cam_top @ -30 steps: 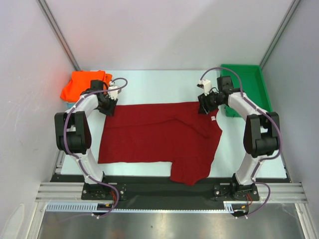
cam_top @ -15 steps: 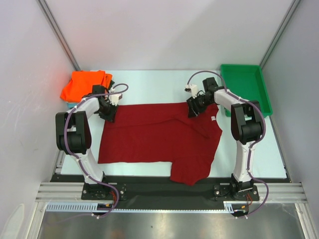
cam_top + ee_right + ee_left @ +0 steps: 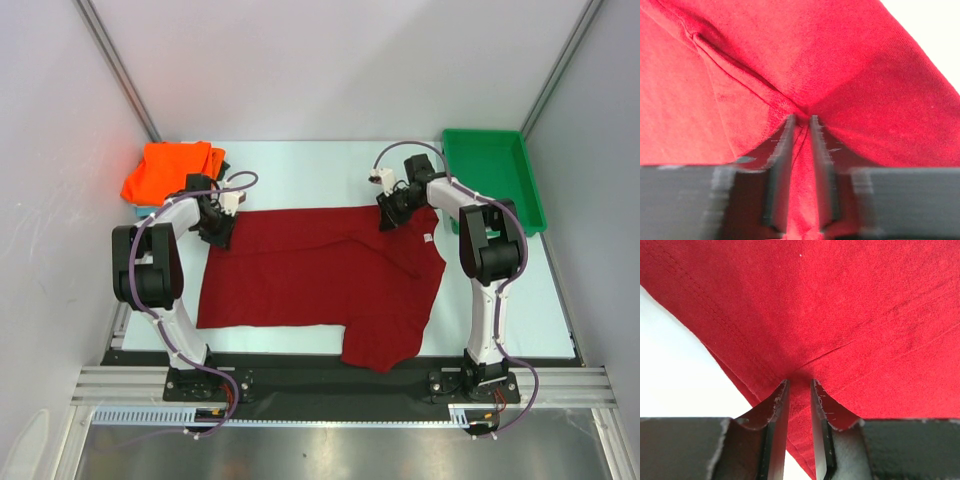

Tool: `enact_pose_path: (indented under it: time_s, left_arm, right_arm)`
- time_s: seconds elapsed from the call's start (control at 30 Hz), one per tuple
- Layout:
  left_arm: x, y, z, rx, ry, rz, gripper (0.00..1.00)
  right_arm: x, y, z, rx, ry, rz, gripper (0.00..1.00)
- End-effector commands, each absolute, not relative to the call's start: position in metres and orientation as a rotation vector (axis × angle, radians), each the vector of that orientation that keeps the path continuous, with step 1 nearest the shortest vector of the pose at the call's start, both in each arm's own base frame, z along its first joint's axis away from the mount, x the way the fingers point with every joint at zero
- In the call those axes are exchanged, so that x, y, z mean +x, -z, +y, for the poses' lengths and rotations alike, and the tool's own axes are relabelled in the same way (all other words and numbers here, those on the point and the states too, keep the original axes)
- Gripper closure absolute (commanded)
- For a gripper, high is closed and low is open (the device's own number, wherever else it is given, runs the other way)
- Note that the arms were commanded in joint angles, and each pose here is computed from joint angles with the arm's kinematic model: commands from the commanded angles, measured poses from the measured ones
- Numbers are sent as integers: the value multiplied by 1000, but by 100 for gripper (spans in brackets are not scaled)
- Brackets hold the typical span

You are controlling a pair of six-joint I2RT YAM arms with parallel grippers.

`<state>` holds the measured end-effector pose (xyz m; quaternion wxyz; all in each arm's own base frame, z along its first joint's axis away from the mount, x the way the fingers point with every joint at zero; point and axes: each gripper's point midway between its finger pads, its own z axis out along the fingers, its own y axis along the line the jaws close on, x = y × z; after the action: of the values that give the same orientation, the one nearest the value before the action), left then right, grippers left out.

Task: Fold and stack the t-shirts
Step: Fold the tshirt

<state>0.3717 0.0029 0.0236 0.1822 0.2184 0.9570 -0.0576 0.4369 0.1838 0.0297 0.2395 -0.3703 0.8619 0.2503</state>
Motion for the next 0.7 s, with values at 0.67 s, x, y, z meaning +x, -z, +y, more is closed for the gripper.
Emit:
enact_pose_path:
  time_s: [0.67]
  left_arm:
    - [385,-49,-2,596,152,2592,74]
  right_arm:
    - [359,-102,231,-1195,-693,2204,100]
